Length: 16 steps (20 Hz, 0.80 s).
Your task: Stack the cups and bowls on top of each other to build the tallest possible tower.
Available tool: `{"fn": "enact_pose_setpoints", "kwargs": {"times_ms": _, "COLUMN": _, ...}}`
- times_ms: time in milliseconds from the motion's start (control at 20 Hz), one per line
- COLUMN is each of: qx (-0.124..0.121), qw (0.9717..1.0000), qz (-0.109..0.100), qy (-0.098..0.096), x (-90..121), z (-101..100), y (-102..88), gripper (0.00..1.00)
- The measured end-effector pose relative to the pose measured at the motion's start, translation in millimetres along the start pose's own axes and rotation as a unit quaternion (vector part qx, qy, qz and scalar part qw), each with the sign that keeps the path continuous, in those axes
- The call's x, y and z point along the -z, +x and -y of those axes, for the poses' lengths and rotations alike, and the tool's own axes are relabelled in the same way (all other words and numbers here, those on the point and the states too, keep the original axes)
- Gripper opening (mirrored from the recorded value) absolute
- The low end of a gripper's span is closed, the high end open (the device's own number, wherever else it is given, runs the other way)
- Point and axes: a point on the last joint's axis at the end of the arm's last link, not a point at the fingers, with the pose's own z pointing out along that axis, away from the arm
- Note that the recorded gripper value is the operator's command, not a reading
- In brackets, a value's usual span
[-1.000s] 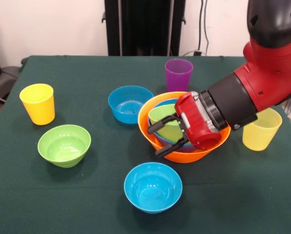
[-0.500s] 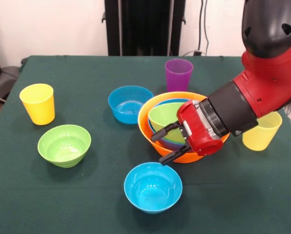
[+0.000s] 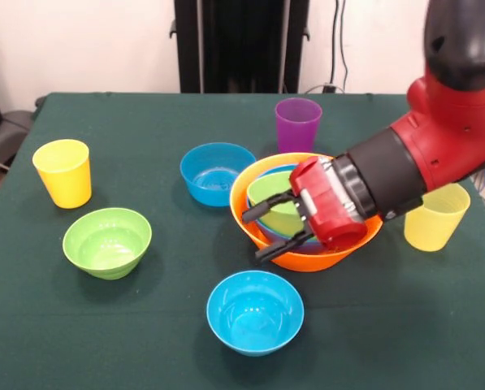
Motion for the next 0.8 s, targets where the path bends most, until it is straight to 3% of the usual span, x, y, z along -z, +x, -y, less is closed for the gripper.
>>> {"fn": "enact_pose_setpoints", "kwargs": {"times_ms": 300, "qx": -0.016, "qw": 0.9987, "qz": 0.046, "qy": -0.013, "x": 26, "z": 2, "y": -10.4, "gripper": 1.0}}
{"fn": "enact_pose_setpoints", "kwargs": {"times_ms": 500, "qx": -0.031, "qw": 0.9962, "qz": 0.077, "qy": -0.025, "x": 41, "z": 0, "y": -18.6, "gripper": 1.0}}
{"fn": "enact_pose_setpoints", "kwargs": {"times_ms": 800, "qx": -0.054, "qw": 0.9922, "qz": 0.109, "qy": -0.028, "x": 40, "z": 4, "y": -22.7, "gripper": 1.0}}
